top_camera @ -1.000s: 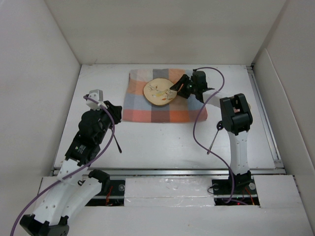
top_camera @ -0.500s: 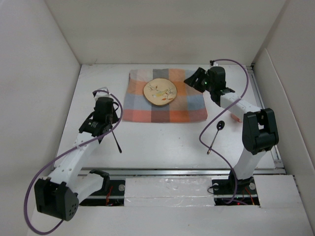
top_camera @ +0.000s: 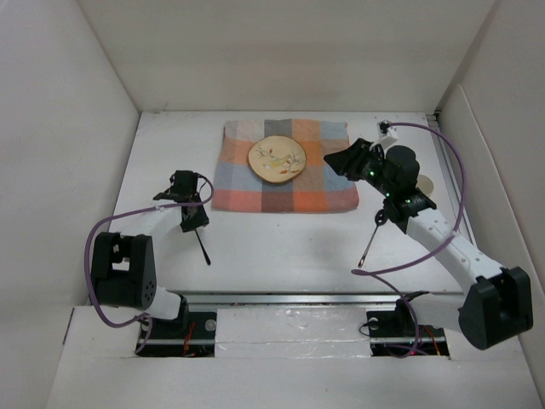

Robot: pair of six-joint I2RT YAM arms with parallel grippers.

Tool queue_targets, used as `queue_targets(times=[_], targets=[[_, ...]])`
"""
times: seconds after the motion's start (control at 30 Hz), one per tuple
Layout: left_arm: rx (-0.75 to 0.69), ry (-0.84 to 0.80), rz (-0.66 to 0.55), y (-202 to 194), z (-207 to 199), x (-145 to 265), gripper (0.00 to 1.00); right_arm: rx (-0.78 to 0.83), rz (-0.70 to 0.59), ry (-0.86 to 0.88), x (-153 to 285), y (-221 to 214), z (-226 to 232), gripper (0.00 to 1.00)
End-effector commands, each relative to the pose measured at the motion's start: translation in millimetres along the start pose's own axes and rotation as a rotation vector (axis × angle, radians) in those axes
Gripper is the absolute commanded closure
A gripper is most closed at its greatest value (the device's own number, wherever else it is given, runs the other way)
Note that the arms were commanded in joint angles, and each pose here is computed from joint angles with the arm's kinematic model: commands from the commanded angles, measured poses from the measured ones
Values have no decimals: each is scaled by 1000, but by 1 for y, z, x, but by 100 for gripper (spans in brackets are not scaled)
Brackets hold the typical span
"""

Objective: Set the dinner table for one person

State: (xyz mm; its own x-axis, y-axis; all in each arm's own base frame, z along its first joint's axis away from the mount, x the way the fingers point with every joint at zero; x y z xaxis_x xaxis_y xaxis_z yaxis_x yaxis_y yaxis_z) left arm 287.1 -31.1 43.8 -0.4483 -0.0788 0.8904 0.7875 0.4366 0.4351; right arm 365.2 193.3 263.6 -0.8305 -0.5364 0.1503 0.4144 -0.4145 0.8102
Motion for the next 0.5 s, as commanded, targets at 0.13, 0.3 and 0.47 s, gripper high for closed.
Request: queue_targets(times=[0.13, 0.3, 0.47], targets=[[64, 44, 6, -5, 9, -1, 72, 67, -114, -1, 24, 30, 10, 52], [70, 100, 44, -12, 16, -16, 75, 65, -123, 5, 29, 33, 9, 52], [70, 128, 67, -16, 18, -22, 79, 63, -130, 5, 32, 35, 5, 52]])
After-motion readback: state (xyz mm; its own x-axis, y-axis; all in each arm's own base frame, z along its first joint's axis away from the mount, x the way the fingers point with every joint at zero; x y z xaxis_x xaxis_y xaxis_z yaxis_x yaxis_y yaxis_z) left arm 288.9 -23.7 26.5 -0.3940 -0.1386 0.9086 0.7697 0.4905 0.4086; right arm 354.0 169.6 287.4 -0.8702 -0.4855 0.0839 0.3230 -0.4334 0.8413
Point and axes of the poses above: each gripper's point midway between its finger pads, its own x axis back along the fingers, its own z axis along the line the jaws close on, y = z × x, the point moved 1 cm from there along x, back along the fingers, and after that the axes turned 6 degrees about x, right-handed, at the moved point
